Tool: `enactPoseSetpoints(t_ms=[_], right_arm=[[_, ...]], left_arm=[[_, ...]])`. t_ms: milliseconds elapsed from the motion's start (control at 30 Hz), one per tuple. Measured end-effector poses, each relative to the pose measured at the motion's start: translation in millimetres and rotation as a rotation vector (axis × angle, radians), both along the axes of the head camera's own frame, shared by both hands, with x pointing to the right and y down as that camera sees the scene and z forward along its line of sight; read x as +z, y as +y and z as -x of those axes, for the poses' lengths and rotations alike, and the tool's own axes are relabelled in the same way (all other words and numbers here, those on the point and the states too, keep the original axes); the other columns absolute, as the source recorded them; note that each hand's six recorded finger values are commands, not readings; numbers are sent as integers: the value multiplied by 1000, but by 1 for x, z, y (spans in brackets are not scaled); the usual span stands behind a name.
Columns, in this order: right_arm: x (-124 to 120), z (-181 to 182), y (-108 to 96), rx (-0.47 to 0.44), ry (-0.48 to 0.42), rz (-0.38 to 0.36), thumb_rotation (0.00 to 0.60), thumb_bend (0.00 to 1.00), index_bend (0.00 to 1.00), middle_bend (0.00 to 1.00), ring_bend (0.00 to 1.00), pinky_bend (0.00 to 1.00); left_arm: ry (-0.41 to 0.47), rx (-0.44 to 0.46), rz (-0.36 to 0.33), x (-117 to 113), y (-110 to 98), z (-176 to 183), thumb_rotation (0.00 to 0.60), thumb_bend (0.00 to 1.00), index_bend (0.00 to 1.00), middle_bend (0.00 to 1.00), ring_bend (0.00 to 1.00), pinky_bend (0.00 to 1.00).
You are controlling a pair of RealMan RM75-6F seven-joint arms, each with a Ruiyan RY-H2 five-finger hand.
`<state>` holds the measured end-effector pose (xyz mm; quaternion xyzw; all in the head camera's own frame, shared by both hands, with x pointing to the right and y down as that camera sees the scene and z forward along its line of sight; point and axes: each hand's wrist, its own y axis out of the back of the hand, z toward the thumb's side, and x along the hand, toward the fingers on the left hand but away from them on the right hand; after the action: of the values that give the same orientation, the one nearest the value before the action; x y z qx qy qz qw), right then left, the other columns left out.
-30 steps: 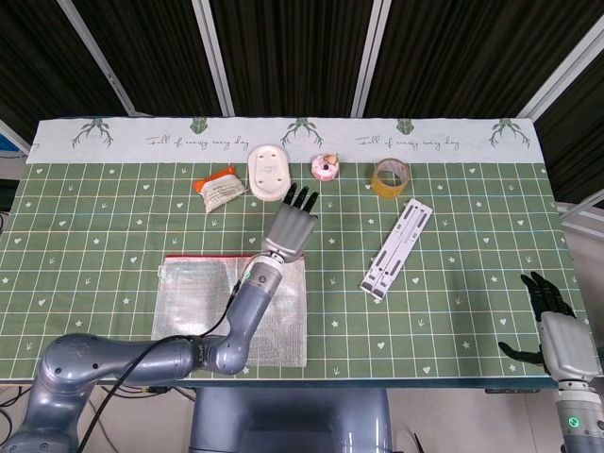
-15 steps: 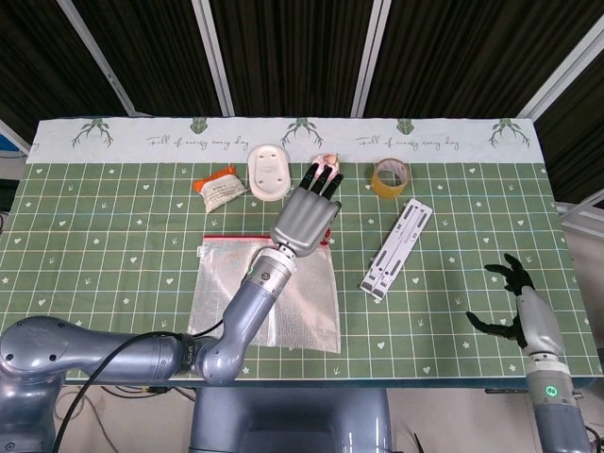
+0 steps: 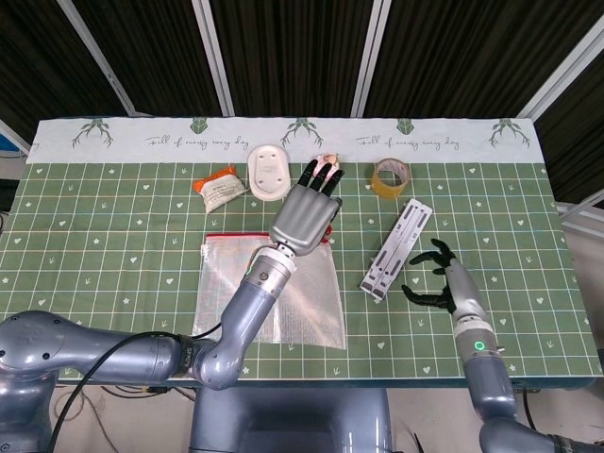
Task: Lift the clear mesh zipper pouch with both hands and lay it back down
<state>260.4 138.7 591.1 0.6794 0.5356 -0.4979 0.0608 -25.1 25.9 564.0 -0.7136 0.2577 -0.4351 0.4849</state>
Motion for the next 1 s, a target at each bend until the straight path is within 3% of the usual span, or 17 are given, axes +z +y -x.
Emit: enactPoseSetpoints(t_ms=[400,1000], right_arm=[[14,68,-29,41,-70,2,600,361,407,89,4,240],[14,123,-35,31,-149,20,600,380,410,89,4,240]], left_arm=[[9,2,2,-8,-3,2,600,469,607,95,0,0],[17,-3,21,-6,-7,1,600,468,607,94,0,0]])
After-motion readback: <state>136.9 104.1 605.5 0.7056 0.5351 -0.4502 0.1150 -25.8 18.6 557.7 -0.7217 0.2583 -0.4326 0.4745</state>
